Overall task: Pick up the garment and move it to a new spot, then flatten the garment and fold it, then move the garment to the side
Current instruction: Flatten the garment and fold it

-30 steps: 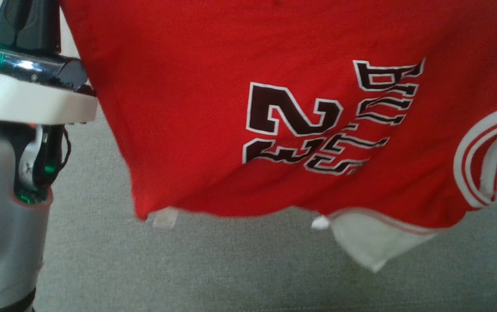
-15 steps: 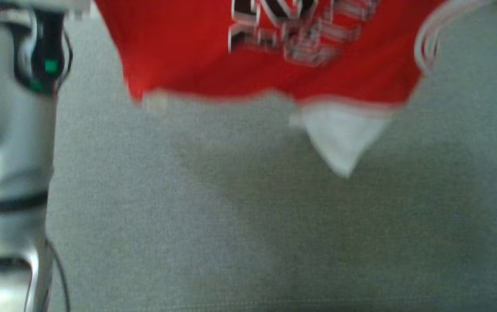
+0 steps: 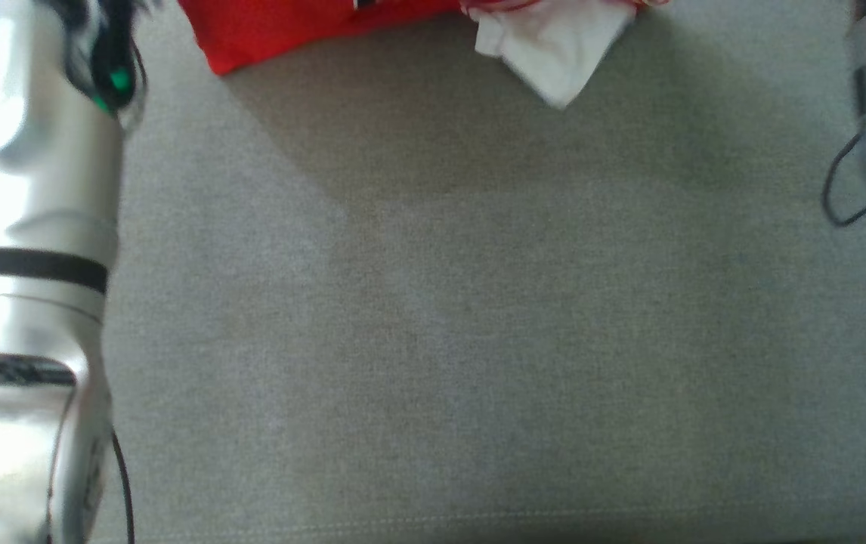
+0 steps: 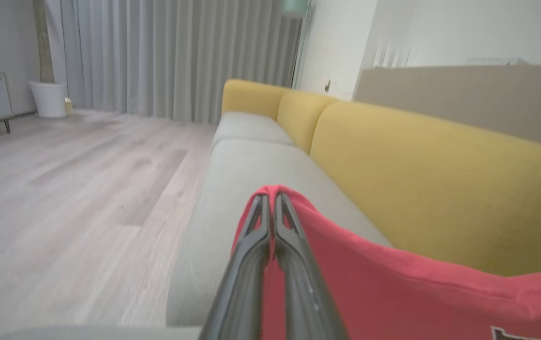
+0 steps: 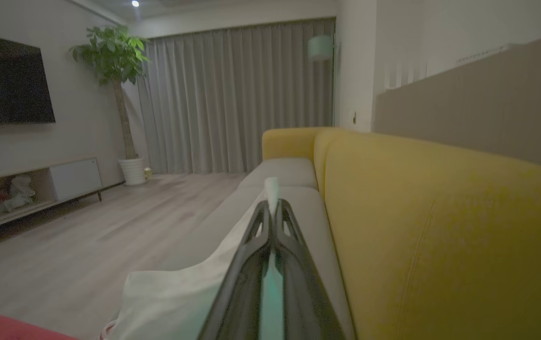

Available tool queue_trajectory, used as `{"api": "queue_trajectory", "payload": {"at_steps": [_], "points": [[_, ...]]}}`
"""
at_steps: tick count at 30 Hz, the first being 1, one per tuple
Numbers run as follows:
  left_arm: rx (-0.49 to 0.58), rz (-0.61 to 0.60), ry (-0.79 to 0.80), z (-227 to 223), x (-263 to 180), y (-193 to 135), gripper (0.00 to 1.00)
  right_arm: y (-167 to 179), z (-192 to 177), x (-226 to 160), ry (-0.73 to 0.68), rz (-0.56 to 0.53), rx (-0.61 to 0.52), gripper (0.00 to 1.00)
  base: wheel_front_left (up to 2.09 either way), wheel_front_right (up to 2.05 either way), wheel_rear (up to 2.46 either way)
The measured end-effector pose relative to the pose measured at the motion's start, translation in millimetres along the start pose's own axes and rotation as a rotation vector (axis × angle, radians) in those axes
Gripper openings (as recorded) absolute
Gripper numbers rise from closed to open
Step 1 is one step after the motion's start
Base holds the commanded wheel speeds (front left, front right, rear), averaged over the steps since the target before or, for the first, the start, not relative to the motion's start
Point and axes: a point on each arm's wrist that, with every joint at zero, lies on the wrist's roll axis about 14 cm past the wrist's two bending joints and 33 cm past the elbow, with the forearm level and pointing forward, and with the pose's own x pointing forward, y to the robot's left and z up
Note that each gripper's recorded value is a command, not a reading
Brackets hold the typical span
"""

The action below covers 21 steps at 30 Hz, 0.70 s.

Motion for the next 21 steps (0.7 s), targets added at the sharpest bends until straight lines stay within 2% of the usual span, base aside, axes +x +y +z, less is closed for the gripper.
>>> {"api": "queue_trajectory", "payload": {"at_steps": [5,9,12,16,21], "points": [[-0.045,0.038,0.231,-91,-22,10,0.0,6,-80,-7,0.199,0.001,0.029,0.0,0.0,0.0,0.0],[-0.061,0.056,0.346,-138,-40,16,0.0,3,-137,-25,0.311,-0.02,0.073,0.0,0.0,0.0,0.0],[-0.083,0.064,0.385,-155,-49,18,0.0,4,-167,-41,0.361,-0.033,0.108,0.0,0.0,0.0,0.0],[-0.112,0.093,0.412,-164,-67,23,0.0,15,-187,-63,0.391,-0.019,0.13,0.0,0.0,0.0,0.0],[-0.157,0.105,0.392,-165,-100,22,0.0,19,-216,-113,0.442,-0.034,0.193,0.0,0.0,0.0,0.0]]}}
